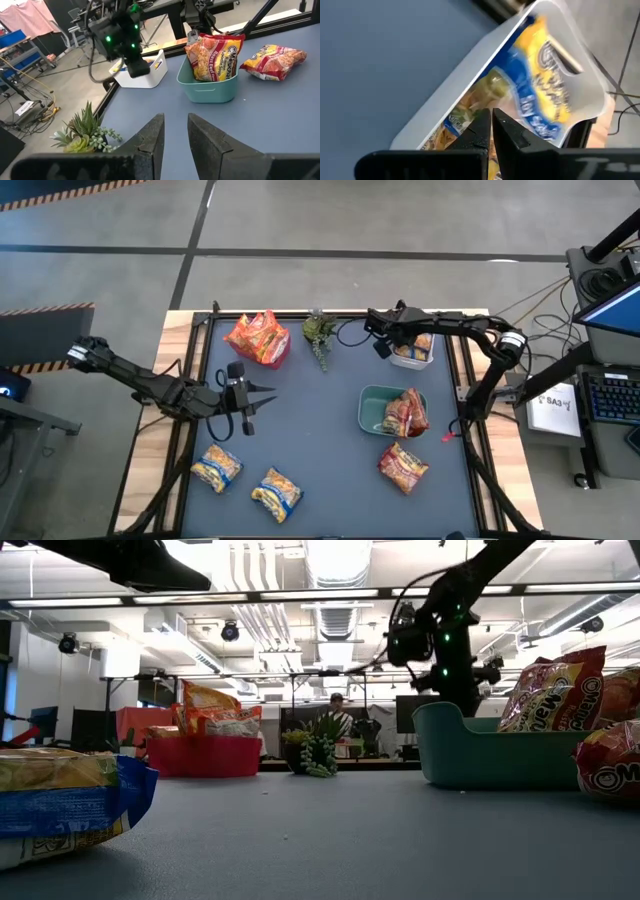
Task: Sort Maruchan noodles
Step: Put the blue noodle pack into the white bin, then put the red noodle pack into the green bin
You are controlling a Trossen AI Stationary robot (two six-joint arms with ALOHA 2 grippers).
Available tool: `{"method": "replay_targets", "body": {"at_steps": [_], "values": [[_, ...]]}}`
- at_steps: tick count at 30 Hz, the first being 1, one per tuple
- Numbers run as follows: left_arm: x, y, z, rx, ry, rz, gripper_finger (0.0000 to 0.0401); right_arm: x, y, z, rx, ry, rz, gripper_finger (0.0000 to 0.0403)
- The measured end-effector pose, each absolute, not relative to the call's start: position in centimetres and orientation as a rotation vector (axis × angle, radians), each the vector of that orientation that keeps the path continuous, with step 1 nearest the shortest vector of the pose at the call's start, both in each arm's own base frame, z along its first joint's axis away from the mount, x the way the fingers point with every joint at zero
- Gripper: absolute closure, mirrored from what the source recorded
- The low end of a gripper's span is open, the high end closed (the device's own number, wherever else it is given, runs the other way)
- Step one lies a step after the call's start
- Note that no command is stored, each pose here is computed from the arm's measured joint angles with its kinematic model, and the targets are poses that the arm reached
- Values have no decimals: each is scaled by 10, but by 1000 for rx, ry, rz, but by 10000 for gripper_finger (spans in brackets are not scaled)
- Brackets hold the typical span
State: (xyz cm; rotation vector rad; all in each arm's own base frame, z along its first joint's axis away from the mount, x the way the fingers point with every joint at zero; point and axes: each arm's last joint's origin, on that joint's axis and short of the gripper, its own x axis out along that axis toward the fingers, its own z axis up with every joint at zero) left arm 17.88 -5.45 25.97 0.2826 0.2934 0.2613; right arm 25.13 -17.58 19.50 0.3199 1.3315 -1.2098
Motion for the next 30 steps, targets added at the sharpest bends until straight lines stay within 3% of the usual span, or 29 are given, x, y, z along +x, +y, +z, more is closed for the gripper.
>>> {"method": "replay_targets", "body": {"at_steps": [13, 20, 30], "values": [[179, -55, 260, 229, 286, 269, 333, 254, -109, 270, 278, 1026, -1058, 394], [179, -55, 261, 196, 268, 272, 333, 252, -38, 300, 339, 922, -711, 394], [181, -55, 266, 155, 218, 274, 333, 265, 43, 311, 498, 831, -315, 394]]}}
